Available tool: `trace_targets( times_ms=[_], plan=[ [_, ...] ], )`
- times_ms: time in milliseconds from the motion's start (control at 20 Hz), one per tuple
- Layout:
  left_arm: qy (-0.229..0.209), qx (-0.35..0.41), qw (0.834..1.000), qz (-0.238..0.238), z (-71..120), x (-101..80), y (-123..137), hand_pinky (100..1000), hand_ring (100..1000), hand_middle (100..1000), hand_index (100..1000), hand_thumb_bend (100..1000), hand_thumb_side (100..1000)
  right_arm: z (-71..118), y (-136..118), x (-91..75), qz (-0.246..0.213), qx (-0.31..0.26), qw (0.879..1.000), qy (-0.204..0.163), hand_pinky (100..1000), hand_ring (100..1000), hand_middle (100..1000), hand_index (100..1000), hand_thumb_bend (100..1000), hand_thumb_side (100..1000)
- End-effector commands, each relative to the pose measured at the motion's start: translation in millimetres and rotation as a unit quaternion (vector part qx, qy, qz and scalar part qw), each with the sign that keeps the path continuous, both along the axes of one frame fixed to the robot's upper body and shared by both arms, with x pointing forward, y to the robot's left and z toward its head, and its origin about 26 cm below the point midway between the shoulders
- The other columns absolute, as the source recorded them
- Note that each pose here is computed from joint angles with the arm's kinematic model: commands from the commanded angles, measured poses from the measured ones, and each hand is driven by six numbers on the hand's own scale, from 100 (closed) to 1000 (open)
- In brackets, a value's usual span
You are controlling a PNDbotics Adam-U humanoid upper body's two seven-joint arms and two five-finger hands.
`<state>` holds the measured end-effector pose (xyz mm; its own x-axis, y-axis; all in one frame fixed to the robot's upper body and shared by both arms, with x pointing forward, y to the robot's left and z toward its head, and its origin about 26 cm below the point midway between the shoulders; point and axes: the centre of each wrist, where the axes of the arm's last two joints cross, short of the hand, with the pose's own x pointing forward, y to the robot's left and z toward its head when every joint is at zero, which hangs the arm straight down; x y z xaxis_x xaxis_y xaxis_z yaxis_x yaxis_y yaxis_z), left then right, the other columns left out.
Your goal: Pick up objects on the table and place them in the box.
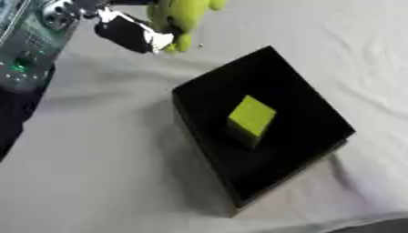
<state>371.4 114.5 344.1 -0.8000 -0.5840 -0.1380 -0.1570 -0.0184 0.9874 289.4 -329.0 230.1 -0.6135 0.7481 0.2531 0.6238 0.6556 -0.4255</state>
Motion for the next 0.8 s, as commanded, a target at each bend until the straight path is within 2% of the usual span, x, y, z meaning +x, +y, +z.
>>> trace_targets(
  times_ms=[50,350,800],
  plan=[
    [-0.001,-0.002,0.999,-0.033,5.9,-10.2,-19.9,594,639,671,744,100,454,11.9,-1.0,-2.2,0.004,-0.013,1.0,-0.015,856,791,672,829,100,1000],
    [0.04,-0.007,0.997,-0.066,-17.5,-10.5,-54.6,580,631,667,742,100,475,12.5,0.4,-1.6,0.008,-0.013,1.0,-0.015,856,791,671,828,100,1000],
    [0.061,0.024,0.997,-0.038,-59.0,7.3,-73.0,581,632,664,738,100,468,12.6,1.5,-1.1,0.01,-0.01,1.0,-0.016,856,791,669,827,100,1000]
  ],
)
